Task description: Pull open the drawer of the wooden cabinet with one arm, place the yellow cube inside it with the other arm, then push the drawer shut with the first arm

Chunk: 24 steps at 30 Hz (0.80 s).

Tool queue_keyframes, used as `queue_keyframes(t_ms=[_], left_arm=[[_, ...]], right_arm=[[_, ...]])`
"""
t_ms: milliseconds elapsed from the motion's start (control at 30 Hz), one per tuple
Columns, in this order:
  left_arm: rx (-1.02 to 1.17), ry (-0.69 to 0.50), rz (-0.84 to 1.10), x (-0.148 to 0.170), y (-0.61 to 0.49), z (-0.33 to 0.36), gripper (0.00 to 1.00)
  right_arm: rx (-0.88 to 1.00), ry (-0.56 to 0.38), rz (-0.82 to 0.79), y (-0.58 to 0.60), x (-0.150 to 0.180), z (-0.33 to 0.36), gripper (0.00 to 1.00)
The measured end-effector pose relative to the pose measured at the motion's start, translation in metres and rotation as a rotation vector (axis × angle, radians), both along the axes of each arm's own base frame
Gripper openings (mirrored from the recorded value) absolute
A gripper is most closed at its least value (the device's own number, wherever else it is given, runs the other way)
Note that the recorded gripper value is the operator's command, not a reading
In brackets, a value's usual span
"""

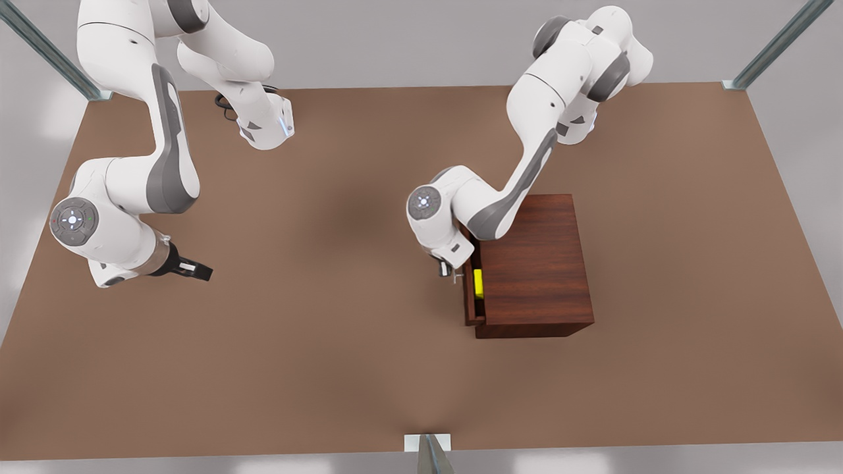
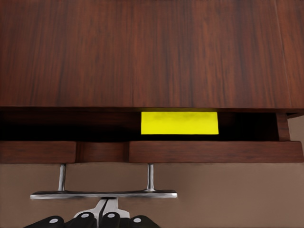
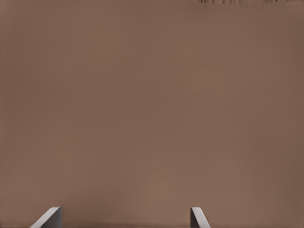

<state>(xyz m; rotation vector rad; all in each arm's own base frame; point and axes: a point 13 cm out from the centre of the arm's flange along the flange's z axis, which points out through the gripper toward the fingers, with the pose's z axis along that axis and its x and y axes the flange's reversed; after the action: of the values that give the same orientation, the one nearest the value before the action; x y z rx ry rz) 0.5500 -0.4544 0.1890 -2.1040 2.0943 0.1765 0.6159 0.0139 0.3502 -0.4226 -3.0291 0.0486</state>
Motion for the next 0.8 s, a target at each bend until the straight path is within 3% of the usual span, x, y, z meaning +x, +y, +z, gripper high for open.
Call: queue_keyframes(t_ms=[367,400,433,500,567,667,800], left_arm=[[0.048,0.051,0.024,0.005,0.035,0.008,0.0],[0.049,0.052,0.02,0.004,0.035,0.009,0.07],[0.049,0.054,0.019,0.004,0.035,0.009,1.0],[0.009,0.036,0.02,0.01,0.024,0.027,1.0],[-0.065,-0.009,0.046,0.028,0.036,0.094,1.0],[-0.157,0.007,0.162,0.072,0.175,0.202,1.0],[-0.212,0.115,0.012,0.061,0.3,0.261,1.0]], right_arm=[[0.004,0.01,0.06,0.008,0.0,-0.006,1.0],[0.005,0.01,0.062,0.007,0.0,-0.006,1.0],[0.005,0.01,0.065,0.007,0.0,-0.006,1.0],[0.005,0.01,0.07,0.006,0.0,-0.006,1.0],[0.006,0.011,0.074,0.006,0.0,-0.006,1.0],[0.006,0.009,0.08,0.006,0.001,-0.005,1.0],[0.007,0.009,0.087,0.006,0.001,-0.005,1.0]])
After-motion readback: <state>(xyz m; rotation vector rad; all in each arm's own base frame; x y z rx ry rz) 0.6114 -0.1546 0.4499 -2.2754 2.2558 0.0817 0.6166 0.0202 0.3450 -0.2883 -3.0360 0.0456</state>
